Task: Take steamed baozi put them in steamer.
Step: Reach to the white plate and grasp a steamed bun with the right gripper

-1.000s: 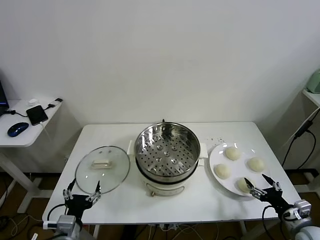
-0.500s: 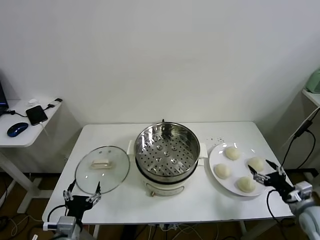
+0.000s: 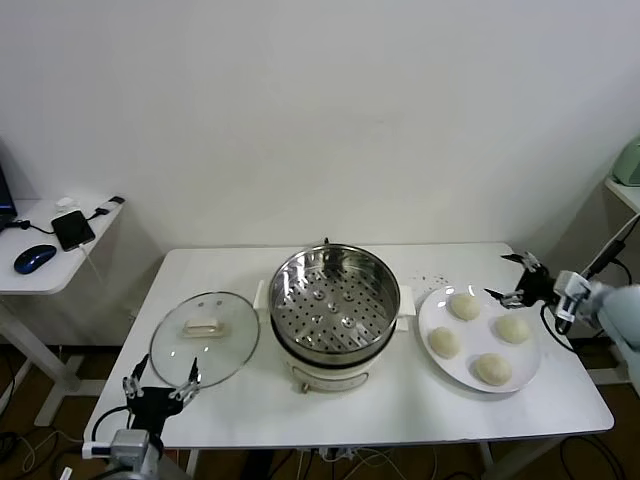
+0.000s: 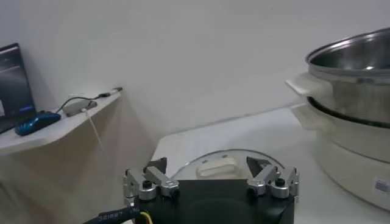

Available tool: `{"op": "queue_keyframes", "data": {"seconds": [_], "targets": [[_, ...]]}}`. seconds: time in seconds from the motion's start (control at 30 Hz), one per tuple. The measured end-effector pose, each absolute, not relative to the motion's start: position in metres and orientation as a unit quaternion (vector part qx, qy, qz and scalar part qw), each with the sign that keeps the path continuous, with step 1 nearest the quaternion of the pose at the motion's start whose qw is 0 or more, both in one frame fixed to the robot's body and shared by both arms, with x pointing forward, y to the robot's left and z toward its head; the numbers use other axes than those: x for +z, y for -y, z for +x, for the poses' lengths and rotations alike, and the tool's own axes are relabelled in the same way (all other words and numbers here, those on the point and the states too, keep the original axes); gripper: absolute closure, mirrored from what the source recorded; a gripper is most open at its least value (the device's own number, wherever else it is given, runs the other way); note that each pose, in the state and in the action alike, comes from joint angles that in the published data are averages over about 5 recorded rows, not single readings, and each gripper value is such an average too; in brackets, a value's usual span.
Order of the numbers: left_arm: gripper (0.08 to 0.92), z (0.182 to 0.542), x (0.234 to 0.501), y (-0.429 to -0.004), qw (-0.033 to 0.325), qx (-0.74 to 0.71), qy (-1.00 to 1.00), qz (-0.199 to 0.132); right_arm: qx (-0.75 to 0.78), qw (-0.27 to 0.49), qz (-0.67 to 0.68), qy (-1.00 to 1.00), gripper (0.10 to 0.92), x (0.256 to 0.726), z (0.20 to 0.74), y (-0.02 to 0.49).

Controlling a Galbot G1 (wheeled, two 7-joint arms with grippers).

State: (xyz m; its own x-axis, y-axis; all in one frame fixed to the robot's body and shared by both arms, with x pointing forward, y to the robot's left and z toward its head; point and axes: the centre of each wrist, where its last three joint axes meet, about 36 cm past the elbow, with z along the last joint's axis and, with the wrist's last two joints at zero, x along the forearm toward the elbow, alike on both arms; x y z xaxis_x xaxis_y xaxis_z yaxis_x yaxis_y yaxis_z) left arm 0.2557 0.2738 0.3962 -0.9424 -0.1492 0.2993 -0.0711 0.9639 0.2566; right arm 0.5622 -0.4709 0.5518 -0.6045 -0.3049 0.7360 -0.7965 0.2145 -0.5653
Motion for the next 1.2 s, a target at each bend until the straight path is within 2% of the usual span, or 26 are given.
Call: {"op": "queue_keyframes", "data": {"seconds": [0.2, 0.5, 1.2], "targets": [[0.177, 0.247, 0.392, -0.273, 0.165, -0.116, 0.977, 0.065, 0.556, 0.289, 0.421, 0.656, 0.2, 0.558, 0.611, 0.454], [0.177, 0.239, 0.388, -0.275, 0.173, -0.112, 0.976, 0.076, 0.568, 0.335, 0.446, 0.605, 0.2, 0.525, 0.661, 0.445], [0.177, 0.233, 0.379, -0.275, 0.189, -0.111, 0.973, 0.075, 0.553, 0.387, 0.476, 0.564, 0.2, 0.463, 0.693, 0.43]]}}
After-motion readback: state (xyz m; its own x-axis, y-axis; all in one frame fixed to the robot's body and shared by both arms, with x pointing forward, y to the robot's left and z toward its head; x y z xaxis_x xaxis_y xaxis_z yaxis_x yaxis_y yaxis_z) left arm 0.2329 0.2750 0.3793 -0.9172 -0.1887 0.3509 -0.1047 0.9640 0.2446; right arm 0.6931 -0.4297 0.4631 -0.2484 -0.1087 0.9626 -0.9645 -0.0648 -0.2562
